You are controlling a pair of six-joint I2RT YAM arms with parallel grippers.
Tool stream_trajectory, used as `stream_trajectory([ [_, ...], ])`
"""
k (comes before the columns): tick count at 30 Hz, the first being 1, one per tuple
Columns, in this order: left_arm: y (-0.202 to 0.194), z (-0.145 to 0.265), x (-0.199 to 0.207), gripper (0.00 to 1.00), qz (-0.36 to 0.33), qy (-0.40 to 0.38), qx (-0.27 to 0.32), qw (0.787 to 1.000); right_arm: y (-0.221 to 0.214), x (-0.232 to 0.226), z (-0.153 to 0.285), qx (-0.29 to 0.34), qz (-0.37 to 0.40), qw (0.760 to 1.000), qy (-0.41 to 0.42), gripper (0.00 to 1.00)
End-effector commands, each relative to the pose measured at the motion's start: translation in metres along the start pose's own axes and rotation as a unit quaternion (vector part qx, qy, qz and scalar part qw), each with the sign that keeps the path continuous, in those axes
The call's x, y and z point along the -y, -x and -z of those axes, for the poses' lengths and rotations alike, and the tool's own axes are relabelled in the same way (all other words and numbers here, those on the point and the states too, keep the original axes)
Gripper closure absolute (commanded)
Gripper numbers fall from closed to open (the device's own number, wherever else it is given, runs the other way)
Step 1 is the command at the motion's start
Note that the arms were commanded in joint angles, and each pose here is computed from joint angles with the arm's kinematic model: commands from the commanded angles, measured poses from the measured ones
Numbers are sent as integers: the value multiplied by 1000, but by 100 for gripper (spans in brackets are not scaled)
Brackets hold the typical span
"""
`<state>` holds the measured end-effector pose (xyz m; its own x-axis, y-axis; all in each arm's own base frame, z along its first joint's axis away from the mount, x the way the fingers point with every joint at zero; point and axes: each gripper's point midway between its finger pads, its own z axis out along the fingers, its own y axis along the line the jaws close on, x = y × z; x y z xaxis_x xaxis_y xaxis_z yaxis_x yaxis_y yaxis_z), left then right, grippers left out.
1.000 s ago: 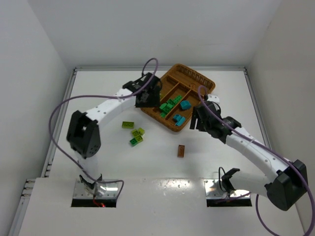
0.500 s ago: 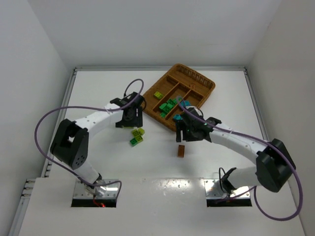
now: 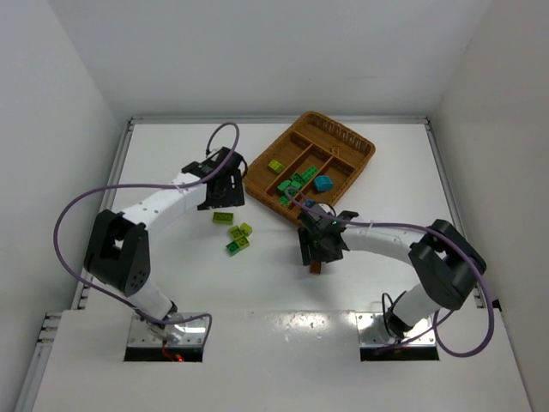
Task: Sort the legos into containers by color
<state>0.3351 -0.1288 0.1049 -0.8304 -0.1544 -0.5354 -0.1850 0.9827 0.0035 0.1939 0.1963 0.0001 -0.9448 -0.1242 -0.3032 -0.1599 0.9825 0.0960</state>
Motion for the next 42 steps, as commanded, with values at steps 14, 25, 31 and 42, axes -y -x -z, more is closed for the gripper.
stream_trajectory([
  [14, 53, 26, -11, 17, 32, -18, 62, 997, 69, 17, 57, 135, -42, 988, -55, 76],
  [25, 61, 29, 1, 17, 23, -49, 57, 997, 248, 66, 124, 295, -110, 942, -119, 77],
  [31, 55, 27, 3, 17, 4, -58, 43, 997, 353, 100, 120, 345, -156, 914, -147, 76],
  [42, 29, 11, -2, 10, -12, -48, 5, 999, 408, 152, 53, 325, -193, 908, -181, 73],
])
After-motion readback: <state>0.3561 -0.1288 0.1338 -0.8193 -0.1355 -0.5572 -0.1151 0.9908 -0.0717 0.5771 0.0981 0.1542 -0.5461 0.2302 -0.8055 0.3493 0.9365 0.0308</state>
